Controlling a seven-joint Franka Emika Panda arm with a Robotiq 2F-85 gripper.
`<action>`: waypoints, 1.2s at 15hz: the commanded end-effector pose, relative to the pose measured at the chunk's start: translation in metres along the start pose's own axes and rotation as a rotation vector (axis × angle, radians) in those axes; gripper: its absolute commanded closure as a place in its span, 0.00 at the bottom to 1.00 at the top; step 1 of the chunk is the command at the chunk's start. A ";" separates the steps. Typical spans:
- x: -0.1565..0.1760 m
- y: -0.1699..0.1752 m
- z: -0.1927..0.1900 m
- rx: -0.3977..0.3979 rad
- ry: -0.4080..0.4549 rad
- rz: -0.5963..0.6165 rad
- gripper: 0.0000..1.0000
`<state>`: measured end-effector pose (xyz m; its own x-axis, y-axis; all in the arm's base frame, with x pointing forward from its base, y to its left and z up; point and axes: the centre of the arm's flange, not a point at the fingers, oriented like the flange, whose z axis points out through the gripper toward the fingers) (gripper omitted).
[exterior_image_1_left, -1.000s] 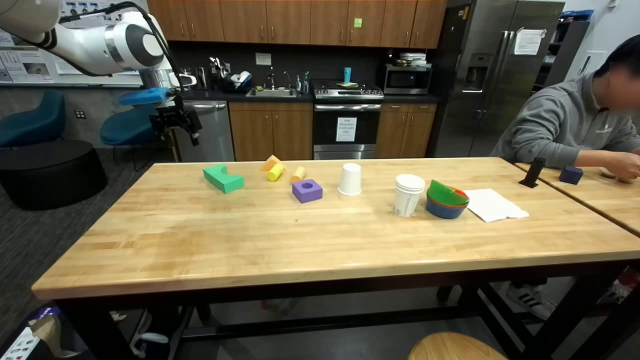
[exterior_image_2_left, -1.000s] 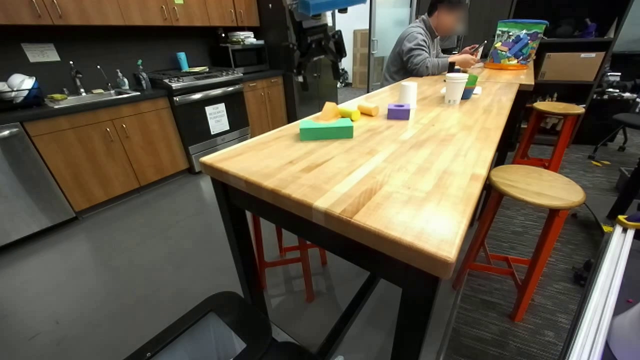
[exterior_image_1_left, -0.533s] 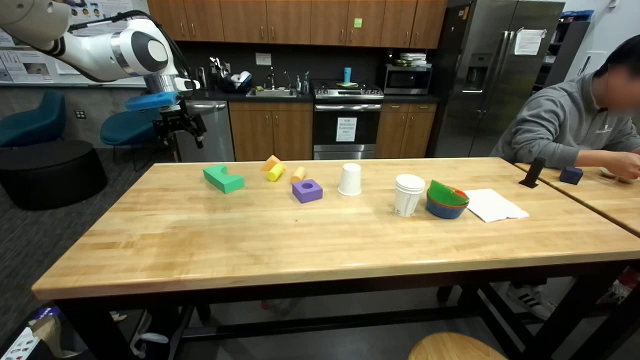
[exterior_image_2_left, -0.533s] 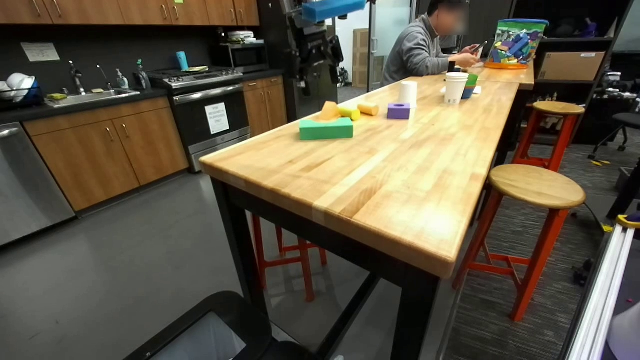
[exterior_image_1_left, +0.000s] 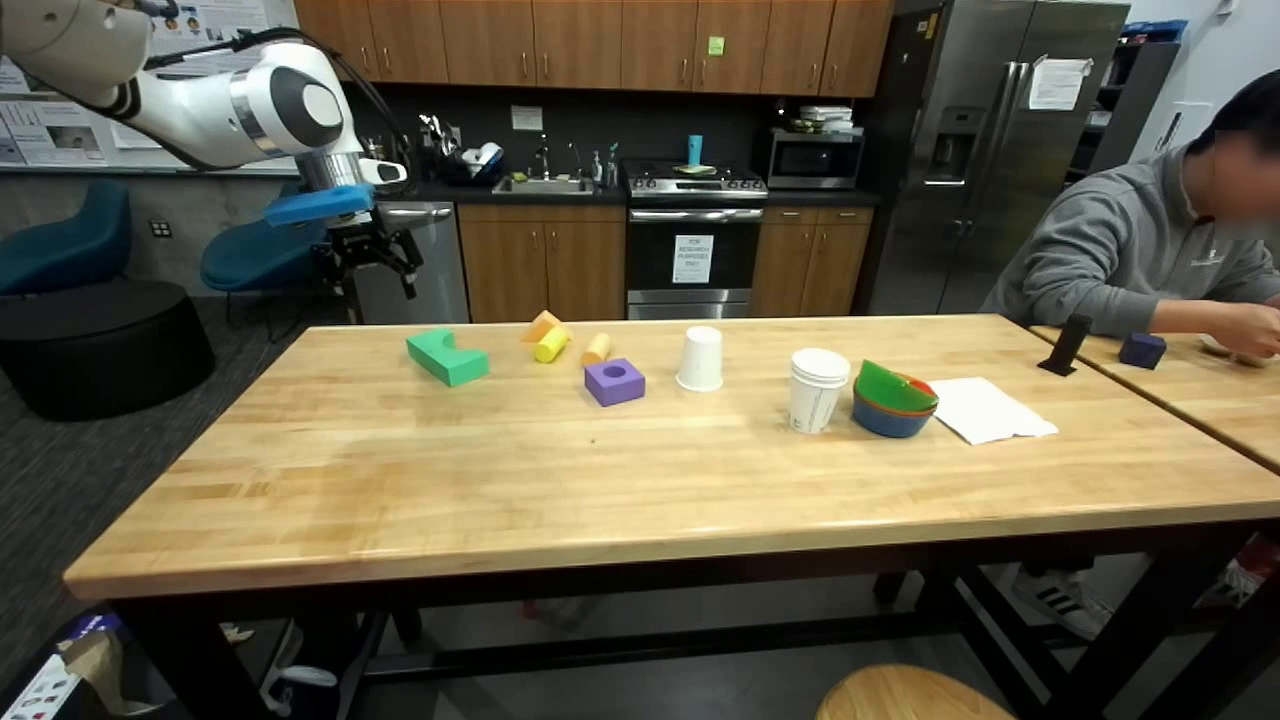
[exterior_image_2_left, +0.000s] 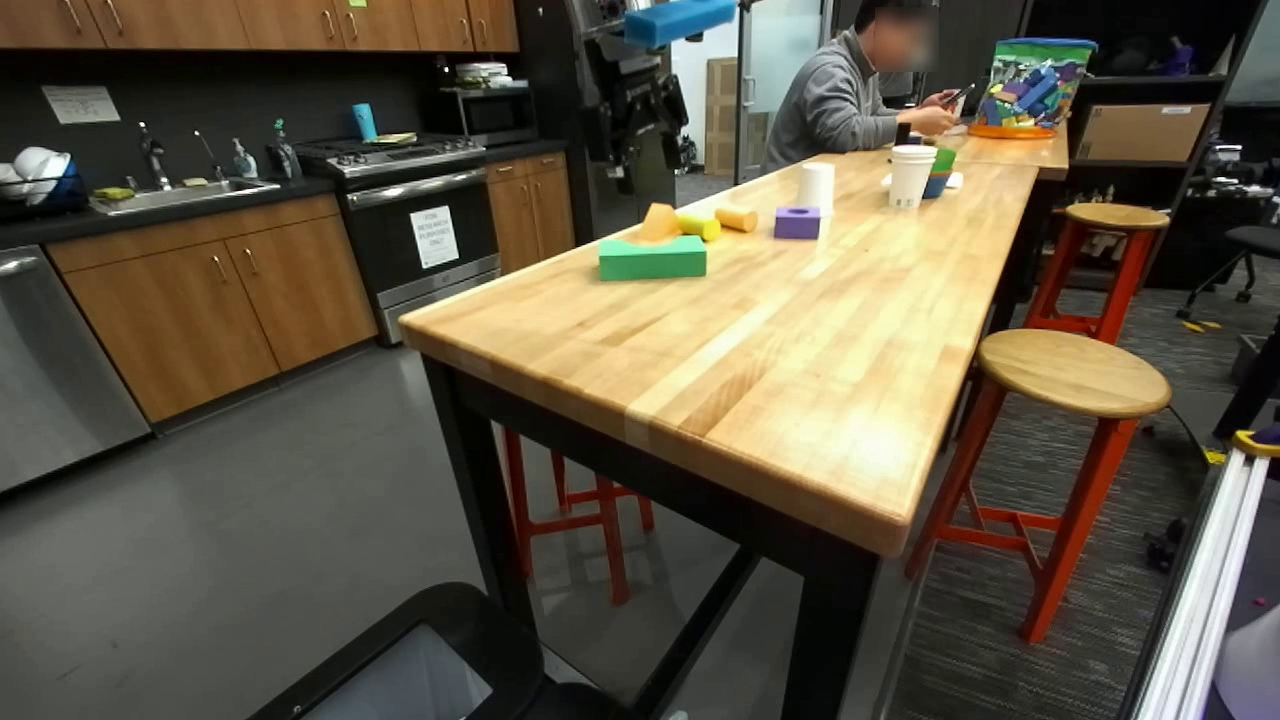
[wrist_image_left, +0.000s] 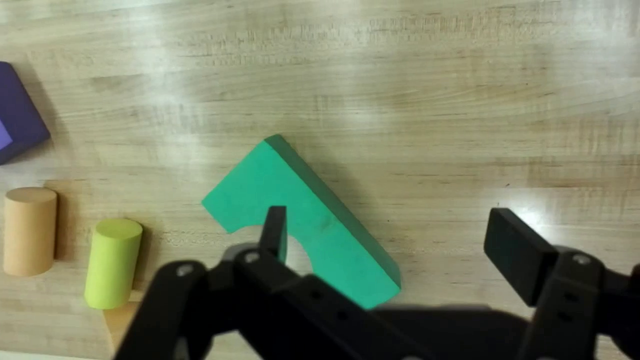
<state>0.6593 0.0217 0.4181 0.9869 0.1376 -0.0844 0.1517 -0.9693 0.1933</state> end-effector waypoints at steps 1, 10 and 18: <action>0.004 0.005 0.006 -0.010 -0.017 -0.030 0.00; 0.011 0.016 0.031 -0.006 -0.043 -0.072 0.00; 0.025 0.031 0.017 -0.034 -0.003 -0.046 0.00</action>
<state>0.6745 -0.0020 0.3915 0.9771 0.1765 -0.1188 0.1971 -0.9614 0.1922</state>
